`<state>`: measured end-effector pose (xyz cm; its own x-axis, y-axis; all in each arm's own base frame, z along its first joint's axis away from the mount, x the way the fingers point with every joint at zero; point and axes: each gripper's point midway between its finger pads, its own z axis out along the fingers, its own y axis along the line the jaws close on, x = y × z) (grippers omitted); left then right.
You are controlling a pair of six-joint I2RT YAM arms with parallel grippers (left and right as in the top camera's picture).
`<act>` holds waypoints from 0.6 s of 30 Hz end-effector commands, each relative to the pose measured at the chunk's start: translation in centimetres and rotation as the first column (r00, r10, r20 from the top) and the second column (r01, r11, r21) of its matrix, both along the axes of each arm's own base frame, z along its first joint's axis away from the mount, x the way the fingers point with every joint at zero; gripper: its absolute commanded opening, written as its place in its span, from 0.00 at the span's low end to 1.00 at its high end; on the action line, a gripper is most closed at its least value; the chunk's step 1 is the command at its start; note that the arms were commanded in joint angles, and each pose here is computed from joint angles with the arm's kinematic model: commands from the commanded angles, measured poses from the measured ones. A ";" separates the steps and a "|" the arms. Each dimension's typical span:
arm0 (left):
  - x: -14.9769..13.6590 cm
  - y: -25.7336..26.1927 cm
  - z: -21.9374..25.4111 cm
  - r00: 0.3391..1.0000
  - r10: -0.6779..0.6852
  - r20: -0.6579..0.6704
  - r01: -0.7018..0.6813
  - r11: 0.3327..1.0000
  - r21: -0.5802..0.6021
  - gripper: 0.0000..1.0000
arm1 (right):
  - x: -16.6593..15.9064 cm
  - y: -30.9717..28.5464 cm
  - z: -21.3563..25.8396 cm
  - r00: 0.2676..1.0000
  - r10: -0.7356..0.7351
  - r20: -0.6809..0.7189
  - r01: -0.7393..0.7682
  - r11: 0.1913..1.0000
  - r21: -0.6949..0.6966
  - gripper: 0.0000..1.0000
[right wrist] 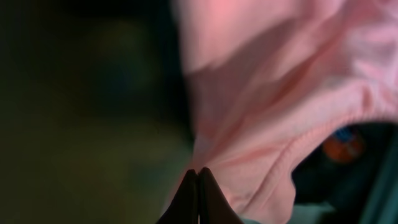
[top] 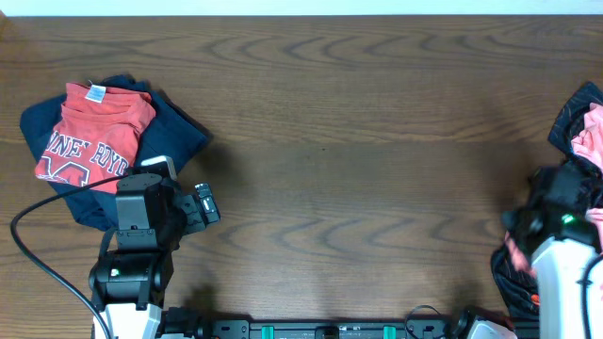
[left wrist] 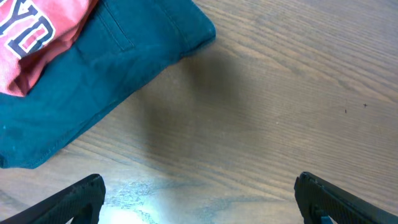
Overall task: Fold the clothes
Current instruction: 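Reach the right gripper into the pink shirt pile and pinch it, then lift the pink shirt with the right gripper and drag it leftward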
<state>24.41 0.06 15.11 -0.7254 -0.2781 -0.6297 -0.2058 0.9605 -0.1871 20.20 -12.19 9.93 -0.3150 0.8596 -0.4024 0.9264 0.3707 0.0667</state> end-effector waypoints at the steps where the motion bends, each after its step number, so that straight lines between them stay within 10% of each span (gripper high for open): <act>1: 0.4 0.1 1.0 1.000 -0.004 0.026 0.004 1.000 0.005 0.98 | 5.5 2.3 6.3 0.928 0.317 0.197 -0.327 0.945 0.019 0.01; 9: 0.4 0.1 1.0 1.000 -0.004 0.029 0.004 1.000 0.005 0.98 | 11.5 11.6 19.8 0.377 0.747 0.547 -0.803 0.558 -0.209 0.01; 18: 0.4 0.1 1.0 1.000 -0.004 0.029 0.004 1.000 0.005 0.98 | 13.8 19.3 28.4 -0.078 0.804 0.590 -0.798 0.304 -0.521 0.01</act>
<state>24.47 0.06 15.20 -0.7230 -0.2780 -0.6325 -0.2051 0.9606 -0.1878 35.00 3.20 36.63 -0.4319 0.2935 -0.8528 -0.2309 0.8781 0.4191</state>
